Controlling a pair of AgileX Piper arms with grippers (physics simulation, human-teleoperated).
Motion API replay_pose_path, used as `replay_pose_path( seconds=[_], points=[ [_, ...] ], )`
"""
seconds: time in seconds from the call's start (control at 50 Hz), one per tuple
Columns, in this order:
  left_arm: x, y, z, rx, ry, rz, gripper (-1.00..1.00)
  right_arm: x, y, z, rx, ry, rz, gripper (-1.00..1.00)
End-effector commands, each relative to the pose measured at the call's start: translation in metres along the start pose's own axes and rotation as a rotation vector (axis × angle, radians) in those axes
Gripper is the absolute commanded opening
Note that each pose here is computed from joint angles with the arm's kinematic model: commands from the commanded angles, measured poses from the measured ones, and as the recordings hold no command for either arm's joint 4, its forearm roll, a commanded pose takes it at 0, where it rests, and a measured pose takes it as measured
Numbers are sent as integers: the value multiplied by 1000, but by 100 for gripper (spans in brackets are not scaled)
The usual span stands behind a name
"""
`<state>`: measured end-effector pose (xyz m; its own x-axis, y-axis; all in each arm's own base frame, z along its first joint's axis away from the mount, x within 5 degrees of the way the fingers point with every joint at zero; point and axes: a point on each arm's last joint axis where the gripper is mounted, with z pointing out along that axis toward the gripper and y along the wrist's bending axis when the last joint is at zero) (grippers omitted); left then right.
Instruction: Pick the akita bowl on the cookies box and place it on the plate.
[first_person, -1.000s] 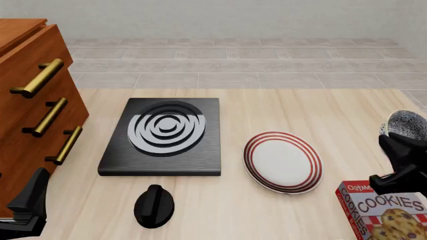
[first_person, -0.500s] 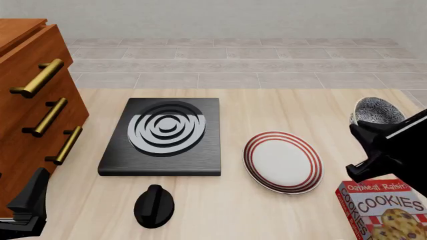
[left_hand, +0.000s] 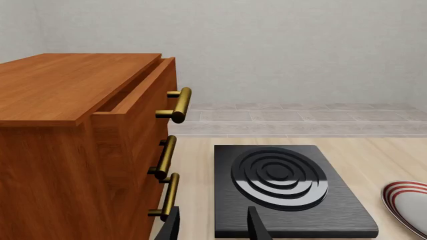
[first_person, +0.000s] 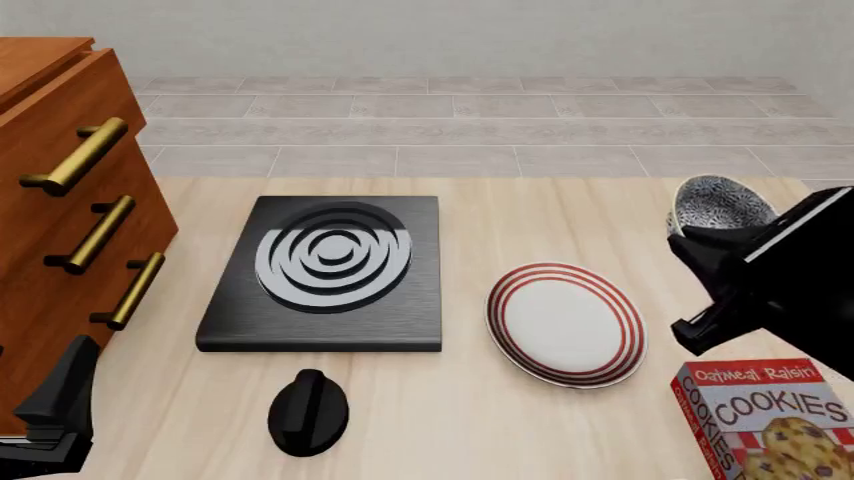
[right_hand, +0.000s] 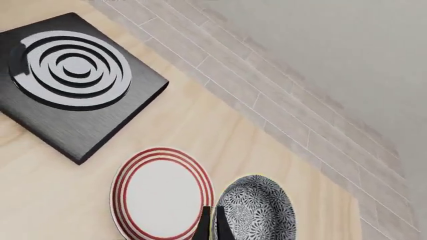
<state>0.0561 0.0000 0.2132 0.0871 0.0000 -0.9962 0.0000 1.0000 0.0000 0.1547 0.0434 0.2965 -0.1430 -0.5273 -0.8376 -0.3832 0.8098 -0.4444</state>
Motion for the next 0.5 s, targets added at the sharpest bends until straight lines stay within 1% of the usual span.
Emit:
replay_pose_path(
  seconds=[0.02, 0.14, 0.24, 0.3, 0.34, 0.5],
  points=[
    [0, 0, 0, 0, 0, 0, 100, -7, 4, 1, -39, -14, -12, -100],
    [0, 0, 0, 0, 0, 0, 100, -7, 9, 4, -65, -15, -4, -100],
    [0, 0, 0, 0, 0, 0, 100, -7, 10, 8, -67, -16, -11, -100],
    [0, 0, 0, 0, 0, 0, 100, -8, 8, 12, -58, -11, 9, -100],
    [0, 0, 0, 0, 0, 0, 100, -8, 8, 12, -59, -12, 4, -100],
    [0, 0, 0, 0, 0, 0, 100, -9, 16, 19, -97, -15, 37, -100]
  ],
)
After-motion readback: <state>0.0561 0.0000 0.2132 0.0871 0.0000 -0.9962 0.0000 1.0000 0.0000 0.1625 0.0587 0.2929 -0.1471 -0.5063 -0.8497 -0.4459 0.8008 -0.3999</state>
